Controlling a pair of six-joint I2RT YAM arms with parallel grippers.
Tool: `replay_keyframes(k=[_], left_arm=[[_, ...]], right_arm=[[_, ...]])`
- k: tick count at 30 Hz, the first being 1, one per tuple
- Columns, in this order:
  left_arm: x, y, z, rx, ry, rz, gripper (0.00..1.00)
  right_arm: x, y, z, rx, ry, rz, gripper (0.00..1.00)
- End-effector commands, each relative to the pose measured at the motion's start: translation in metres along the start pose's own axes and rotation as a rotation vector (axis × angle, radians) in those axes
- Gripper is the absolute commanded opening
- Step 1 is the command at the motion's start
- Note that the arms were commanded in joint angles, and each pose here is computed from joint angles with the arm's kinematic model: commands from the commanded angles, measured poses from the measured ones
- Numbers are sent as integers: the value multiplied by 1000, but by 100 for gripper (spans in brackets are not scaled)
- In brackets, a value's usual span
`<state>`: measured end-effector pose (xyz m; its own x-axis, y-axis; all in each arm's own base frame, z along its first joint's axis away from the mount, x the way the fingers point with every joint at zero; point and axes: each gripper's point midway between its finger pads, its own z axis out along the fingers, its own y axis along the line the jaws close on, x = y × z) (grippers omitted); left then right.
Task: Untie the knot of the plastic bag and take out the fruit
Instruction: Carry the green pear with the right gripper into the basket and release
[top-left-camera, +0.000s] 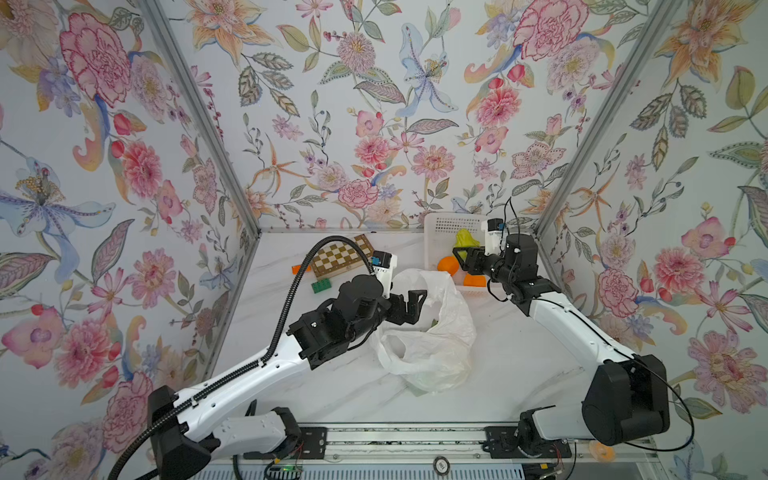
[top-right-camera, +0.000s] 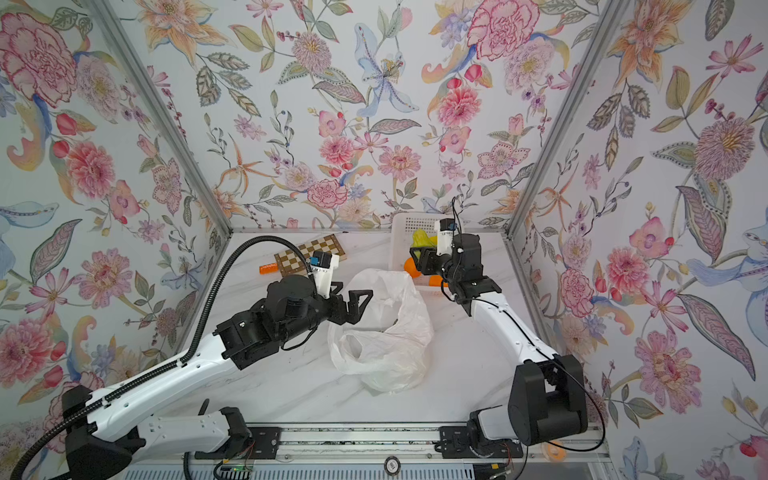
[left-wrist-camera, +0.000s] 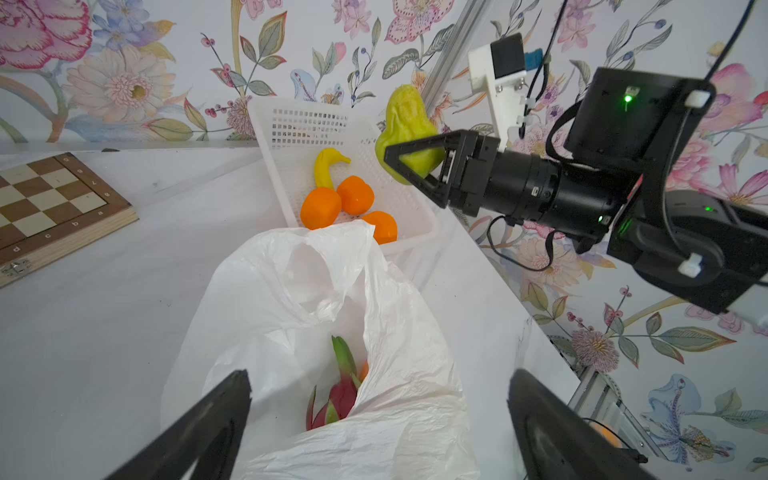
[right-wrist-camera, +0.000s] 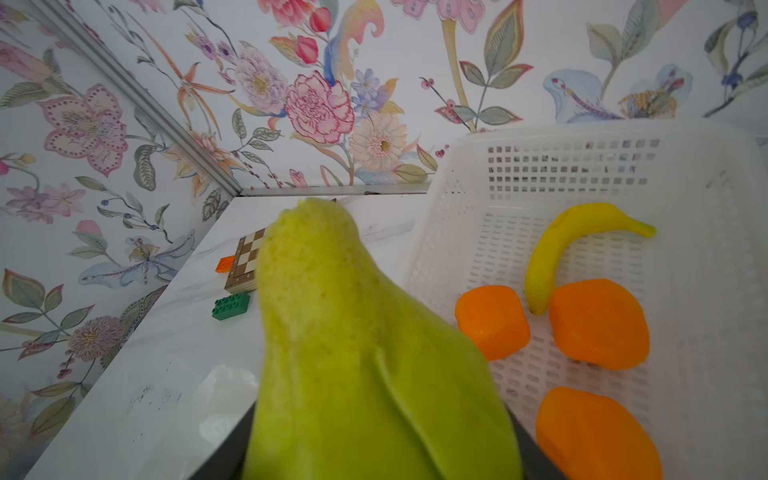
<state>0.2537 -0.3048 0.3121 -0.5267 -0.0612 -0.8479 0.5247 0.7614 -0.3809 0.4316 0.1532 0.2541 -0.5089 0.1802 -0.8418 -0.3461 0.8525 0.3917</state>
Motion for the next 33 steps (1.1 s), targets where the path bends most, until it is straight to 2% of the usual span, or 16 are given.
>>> replay_keyframes(k=[1, 6, 13, 29, 33], left_arm=[[0, -1, 1, -23, 29, 35, 99], [1, -3, 4, -15, 37, 25, 99], [4, -5, 12, -16, 58, 4, 99], [8, -11, 27, -22, 79, -9, 99], [11, -6, 25, -42, 76, -1, 99]], right_arm=[[10, -25, 11, 121, 80, 113, 39], [26, -45, 34, 178, 166, 191, 40], [74, -64, 63, 229, 333, 299, 40], [156, -98, 82, 315, 577, 304, 48], [158, -99, 84, 320, 596, 311, 57]])
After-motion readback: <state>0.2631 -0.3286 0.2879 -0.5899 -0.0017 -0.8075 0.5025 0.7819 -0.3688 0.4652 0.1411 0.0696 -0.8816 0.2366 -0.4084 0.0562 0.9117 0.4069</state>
